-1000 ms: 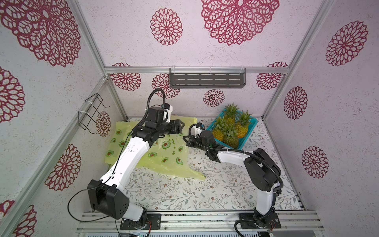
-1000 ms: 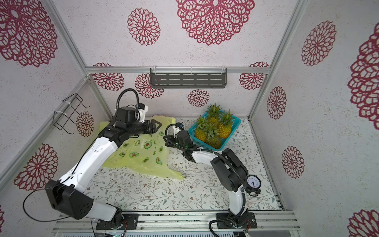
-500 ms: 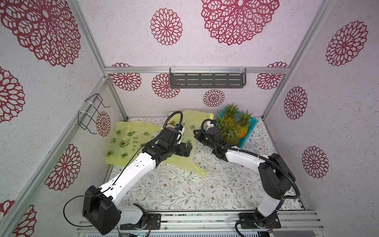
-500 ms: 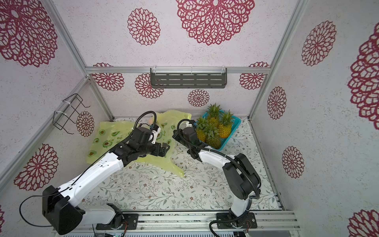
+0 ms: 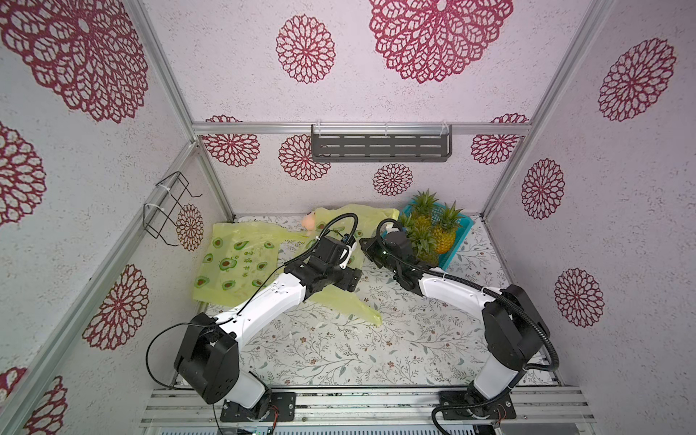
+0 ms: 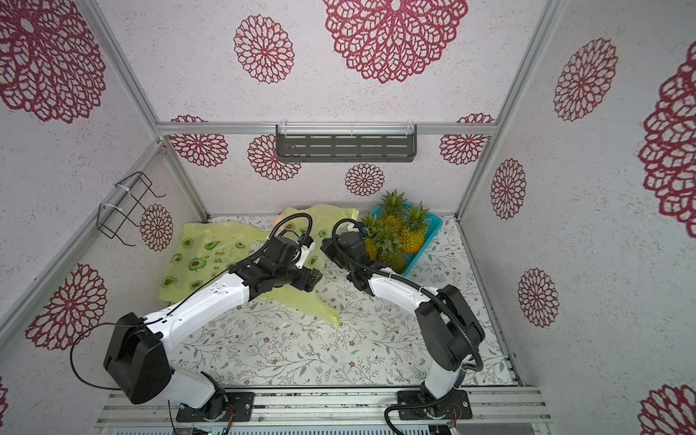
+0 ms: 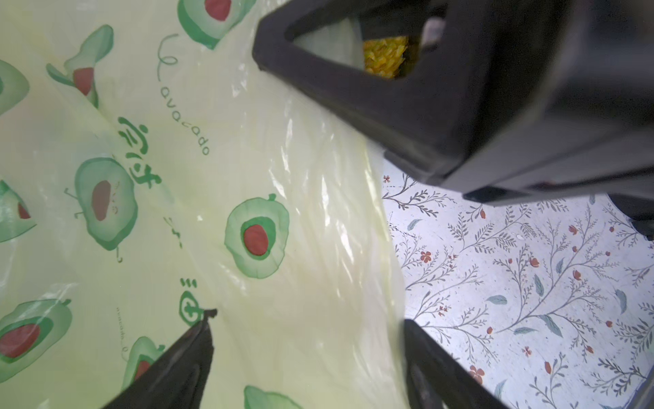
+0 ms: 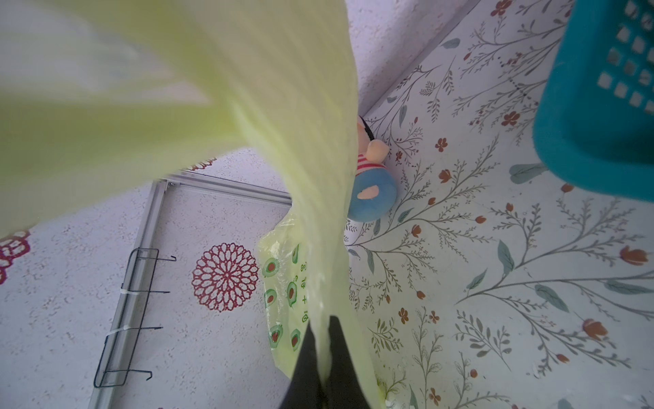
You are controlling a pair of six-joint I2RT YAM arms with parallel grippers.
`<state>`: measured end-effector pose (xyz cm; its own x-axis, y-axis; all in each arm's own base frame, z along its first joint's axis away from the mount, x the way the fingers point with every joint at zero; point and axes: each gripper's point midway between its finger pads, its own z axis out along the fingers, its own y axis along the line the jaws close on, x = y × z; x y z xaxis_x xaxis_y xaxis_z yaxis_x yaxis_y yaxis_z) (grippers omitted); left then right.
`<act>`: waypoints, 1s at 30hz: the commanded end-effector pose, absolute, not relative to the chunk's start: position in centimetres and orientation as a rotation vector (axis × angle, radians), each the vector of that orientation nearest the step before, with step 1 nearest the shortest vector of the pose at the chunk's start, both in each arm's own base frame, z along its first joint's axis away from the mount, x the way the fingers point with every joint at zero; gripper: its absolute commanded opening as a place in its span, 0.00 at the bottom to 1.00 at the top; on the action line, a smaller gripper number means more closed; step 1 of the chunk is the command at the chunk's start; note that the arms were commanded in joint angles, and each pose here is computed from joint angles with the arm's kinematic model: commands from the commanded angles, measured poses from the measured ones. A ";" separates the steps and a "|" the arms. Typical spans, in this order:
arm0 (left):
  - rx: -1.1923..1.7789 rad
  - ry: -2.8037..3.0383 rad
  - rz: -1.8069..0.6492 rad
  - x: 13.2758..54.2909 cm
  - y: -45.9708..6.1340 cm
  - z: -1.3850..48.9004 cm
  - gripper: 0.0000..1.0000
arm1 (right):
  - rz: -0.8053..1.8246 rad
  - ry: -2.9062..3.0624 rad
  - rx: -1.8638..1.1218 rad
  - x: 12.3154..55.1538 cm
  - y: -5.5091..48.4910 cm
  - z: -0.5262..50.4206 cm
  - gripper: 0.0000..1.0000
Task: Place the pineapple into a plastic bag & tie a knot
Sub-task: Adjust the plastic bag at the center of the board.
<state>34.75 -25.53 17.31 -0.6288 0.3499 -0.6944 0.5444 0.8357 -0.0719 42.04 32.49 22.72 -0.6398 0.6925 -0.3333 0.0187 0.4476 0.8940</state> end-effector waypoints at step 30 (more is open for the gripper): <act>0.693 2.251 -0.315 33.7 -22.4 18.5 0.00 | 1.181 2.023 0.091 37.5 27.3 22.8 0.71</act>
